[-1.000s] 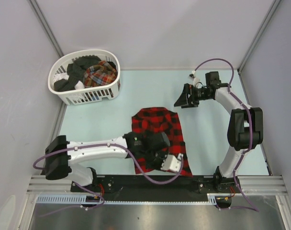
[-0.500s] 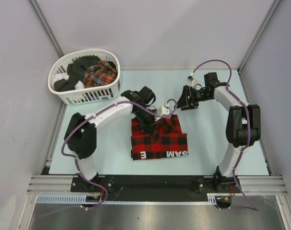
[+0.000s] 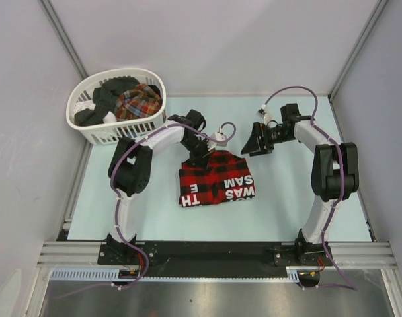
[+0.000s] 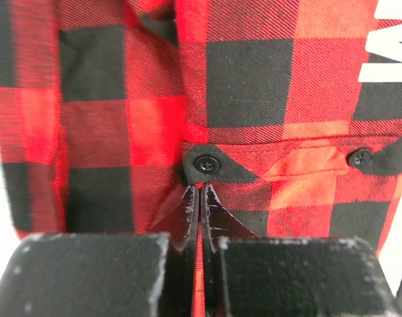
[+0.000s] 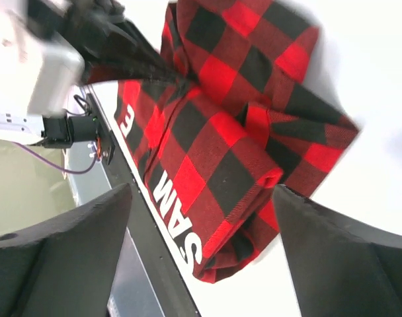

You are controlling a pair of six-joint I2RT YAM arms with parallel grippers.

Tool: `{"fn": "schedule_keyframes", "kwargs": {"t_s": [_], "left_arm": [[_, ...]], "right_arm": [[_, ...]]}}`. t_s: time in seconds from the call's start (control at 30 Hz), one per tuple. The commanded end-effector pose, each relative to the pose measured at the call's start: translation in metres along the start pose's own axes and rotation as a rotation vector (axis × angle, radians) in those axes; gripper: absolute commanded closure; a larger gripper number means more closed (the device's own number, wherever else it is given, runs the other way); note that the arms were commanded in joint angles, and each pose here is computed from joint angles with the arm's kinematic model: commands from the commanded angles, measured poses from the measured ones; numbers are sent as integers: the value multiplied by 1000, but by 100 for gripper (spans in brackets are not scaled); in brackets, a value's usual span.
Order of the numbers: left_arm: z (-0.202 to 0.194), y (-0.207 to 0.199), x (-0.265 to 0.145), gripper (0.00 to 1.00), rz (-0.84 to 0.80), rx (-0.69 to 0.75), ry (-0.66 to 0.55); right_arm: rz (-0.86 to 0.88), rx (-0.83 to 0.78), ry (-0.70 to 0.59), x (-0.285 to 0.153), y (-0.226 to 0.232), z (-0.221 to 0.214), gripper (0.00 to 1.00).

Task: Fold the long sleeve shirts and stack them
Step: Fold the shirt

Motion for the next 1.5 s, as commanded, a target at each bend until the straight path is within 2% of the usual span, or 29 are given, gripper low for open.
{"fn": "schedule_keyframes", "kwargs": {"t_s": [0.0,0.07,0.23,0.3,0.33,0.43,0.53,0.57,0.63,0.77,1.03,1.27,1.47], "left_arm": [[40,24,-22,99,105,127,-91],[42,25,-25,99,116,128,-92],[35,33,-26,100,171,118,-79],[37,36,-28,96,196,121,-84],[34,38,-27,82,206,113,-79],[38,42,-41,58,259,79,-124],[39,33,-67,42,289,-8,-211],[44,25,-88,37,303,-49,-268],[32,16,-91,31,302,-123,-293],[10,8,-107,28,308,-252,-339],[-30,18,-95,27,282,-483,-361],[-43,24,-75,30,229,-565,-346],[-52,25,-65,33,212,-598,-326]], "right_arm": [[34,3,14,1,1,-14,15],[28,20,15,3,-1,-19,20],[2,13,-2,4,-6,-23,26],[-12,17,-5,6,-11,-26,31],[-17,21,-6,6,-13,-27,32],[-35,15,-10,6,-19,-29,41],[-39,10,-19,3,-21,-29,46],[-40,2,-22,2,-21,-29,47],[-46,-2,-26,1,-21,-30,48],[-59,-11,-41,3,-26,-25,47],[-130,-21,-79,10,-46,-13,45],[-150,-21,-74,22,-55,-11,46],[-135,-21,-65,28,-55,-11,52]]}}
Point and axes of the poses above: each gripper's point midway between its finger pads, its own x axis out along the fingers, its own y axis along the line the jaws close on, z = x × y, the point moved 3 cm from there along -x, back along the fingers, and after that the axes turned 5 degrees about x, right-handed, at the moved point
